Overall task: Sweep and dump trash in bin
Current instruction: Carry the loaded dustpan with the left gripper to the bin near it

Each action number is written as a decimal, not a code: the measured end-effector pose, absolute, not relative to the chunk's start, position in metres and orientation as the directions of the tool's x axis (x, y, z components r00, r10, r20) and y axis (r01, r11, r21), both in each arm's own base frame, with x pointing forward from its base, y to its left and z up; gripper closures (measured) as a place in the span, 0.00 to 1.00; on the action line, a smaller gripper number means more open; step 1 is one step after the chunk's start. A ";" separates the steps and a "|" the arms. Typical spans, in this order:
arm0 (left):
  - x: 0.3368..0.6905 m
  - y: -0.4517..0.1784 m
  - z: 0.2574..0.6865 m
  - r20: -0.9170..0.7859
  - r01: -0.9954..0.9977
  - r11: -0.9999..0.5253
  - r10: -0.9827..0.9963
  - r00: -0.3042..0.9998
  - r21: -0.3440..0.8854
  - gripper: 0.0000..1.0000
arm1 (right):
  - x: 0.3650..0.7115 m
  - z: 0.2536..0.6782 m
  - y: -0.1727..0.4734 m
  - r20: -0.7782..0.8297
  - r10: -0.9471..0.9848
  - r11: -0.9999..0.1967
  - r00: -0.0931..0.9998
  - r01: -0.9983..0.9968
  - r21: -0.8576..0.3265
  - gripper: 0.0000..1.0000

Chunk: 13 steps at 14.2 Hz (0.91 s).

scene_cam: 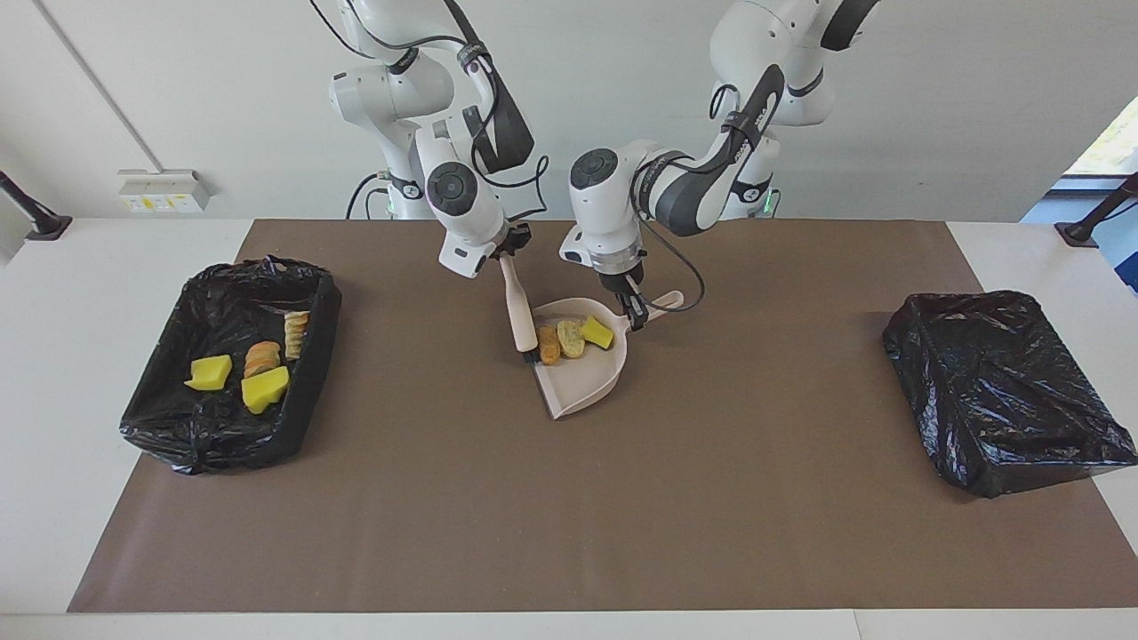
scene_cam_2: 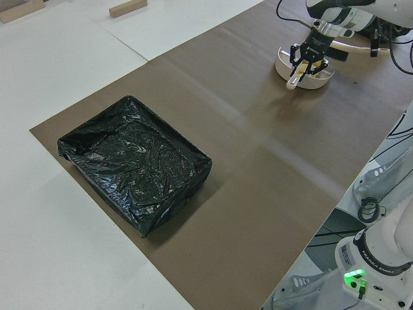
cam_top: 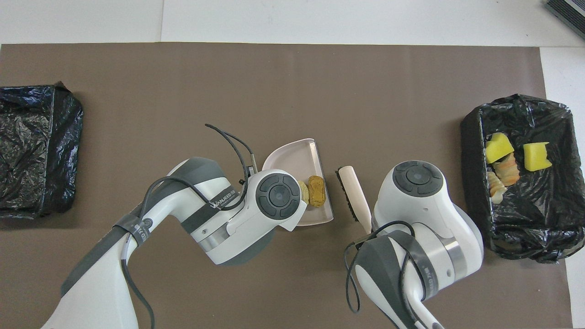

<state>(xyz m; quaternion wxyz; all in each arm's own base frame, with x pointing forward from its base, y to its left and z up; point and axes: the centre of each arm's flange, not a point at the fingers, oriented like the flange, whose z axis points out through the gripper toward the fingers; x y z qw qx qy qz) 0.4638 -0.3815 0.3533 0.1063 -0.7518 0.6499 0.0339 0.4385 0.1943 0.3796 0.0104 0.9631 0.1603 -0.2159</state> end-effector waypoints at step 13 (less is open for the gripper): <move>0.524 -0.177 0.409 -0.137 -0.999 -0.050 -0.989 0.052 -0.019 0.68 | 0.410 0.447 0.250 -0.498 0.053 -0.999 0.865 0.051 -0.018 0.74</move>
